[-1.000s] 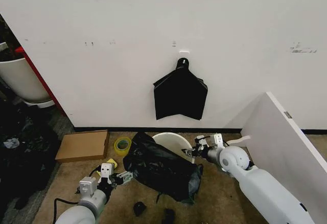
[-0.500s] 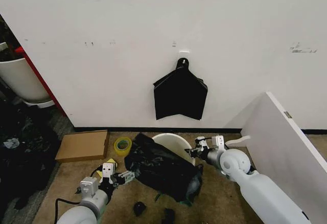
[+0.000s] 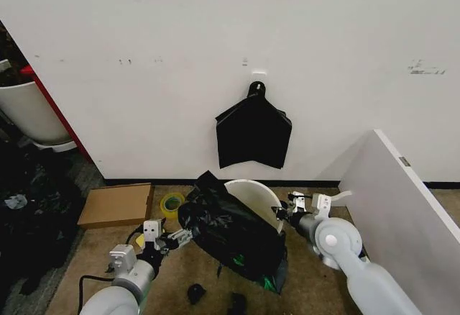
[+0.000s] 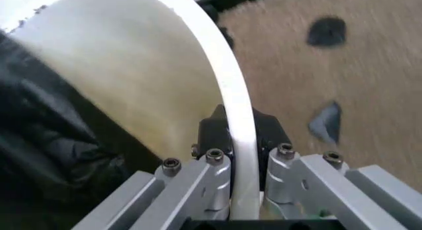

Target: Place the garbage bag over the trash bin.

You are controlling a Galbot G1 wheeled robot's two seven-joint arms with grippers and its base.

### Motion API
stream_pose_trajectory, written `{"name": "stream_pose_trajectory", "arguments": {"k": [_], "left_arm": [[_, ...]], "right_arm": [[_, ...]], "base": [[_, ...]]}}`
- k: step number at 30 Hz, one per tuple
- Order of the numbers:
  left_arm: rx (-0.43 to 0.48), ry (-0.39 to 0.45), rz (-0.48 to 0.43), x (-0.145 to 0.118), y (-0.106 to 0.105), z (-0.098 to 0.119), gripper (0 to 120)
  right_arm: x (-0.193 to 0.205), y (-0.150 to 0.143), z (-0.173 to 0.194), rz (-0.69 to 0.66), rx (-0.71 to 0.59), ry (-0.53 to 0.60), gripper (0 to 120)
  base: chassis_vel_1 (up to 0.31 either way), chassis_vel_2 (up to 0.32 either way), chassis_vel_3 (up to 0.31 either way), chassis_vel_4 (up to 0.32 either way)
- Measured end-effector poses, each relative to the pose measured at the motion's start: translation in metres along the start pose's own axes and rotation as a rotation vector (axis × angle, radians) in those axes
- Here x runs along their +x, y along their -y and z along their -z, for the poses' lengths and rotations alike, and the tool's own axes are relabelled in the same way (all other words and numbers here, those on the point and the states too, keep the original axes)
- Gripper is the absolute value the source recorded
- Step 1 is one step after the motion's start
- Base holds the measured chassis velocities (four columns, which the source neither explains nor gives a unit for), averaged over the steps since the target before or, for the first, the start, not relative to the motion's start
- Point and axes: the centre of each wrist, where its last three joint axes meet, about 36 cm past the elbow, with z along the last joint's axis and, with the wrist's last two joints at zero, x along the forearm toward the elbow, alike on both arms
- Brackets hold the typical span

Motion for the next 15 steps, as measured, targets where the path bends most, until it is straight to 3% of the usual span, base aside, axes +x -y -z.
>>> {"name": "stream_pose_trajectory", "arguments": {"k": [7,15], "left_arm": [[-0.006,-0.004,0.015,-0.021,-0.011,-0.007,100],[-0.003,0.031,-0.006,-0.041,-0.013,0.008,100]], "right_arm": [[0.008,-0.017,-0.029,-0.061,-0.087,0.027,3],[-0.003,-0.036,-0.046,-0.113,-0.228,0.131,3]], "base": [[0.000,0.000,0.000,0.000],[0.000,0.000,0.000,0.000]]}}
